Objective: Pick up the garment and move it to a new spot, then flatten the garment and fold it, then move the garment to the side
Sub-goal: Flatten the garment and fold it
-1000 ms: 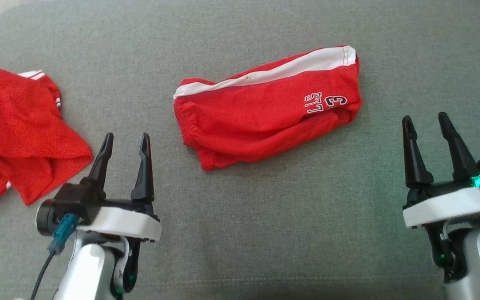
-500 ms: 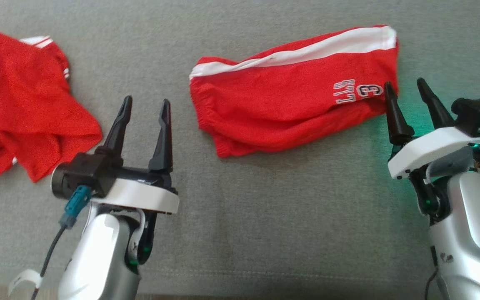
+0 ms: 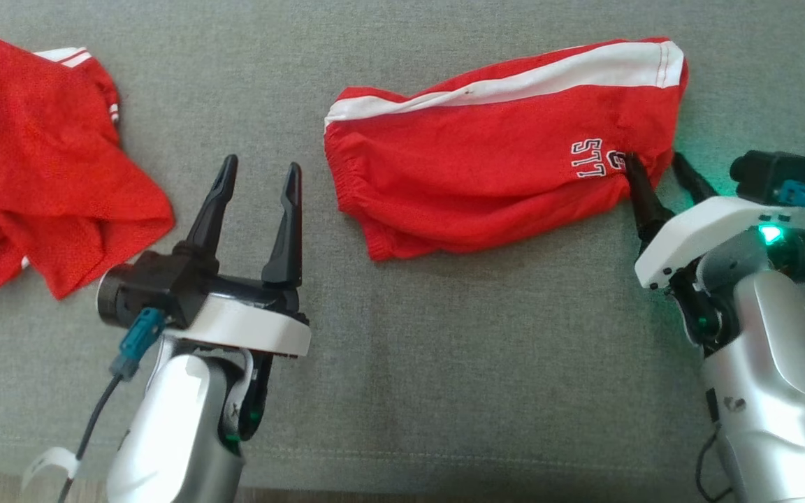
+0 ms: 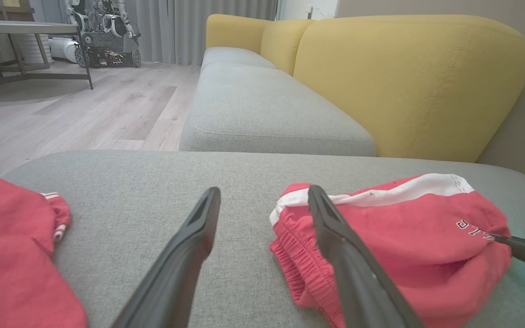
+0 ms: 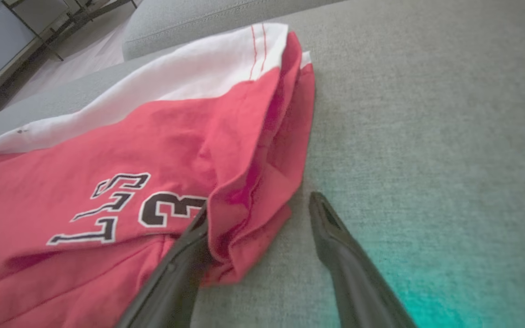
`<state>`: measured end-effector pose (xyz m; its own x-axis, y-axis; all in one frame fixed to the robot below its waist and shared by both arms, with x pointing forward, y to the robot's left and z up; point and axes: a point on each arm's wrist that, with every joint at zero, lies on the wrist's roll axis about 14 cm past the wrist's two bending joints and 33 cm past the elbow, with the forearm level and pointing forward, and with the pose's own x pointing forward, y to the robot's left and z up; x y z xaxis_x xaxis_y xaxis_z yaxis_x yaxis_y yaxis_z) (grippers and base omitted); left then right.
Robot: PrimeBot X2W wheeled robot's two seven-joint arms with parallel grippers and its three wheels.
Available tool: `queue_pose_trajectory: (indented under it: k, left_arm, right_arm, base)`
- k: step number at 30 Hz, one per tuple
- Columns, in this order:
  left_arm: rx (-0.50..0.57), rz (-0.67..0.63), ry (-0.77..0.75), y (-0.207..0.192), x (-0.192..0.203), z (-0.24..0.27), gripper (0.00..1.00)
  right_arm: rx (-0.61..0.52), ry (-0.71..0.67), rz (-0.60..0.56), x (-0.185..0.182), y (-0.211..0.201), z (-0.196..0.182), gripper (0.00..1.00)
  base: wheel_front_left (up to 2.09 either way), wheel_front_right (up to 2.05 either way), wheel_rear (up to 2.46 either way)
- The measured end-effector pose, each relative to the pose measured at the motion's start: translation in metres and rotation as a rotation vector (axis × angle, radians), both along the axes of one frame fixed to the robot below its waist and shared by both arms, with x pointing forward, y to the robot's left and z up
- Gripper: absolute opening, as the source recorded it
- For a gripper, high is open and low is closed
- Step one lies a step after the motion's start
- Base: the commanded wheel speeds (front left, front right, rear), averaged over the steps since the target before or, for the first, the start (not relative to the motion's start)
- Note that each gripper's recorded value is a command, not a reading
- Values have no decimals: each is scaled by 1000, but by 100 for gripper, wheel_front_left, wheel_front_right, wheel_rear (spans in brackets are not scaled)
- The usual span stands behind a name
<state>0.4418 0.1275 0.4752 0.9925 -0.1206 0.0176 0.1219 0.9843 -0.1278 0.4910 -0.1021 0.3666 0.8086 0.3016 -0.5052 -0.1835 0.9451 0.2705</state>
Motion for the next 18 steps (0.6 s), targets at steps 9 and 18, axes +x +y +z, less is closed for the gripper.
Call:
queue_pose_trajectory:
  k: [9, 18]
  left_arm:
    - [2, -4, -21, 0, 1, 7, 100]
    - [0, -6, -37, -2, 0, 13, 100]
  right_arm:
    - [32, -14, -4, -7, 2, 8, 0]
    - [58, -4, -116, -59, -33, 3, 0]
  base:
    - [0, 0, 0]
    - [0, 0, 0]
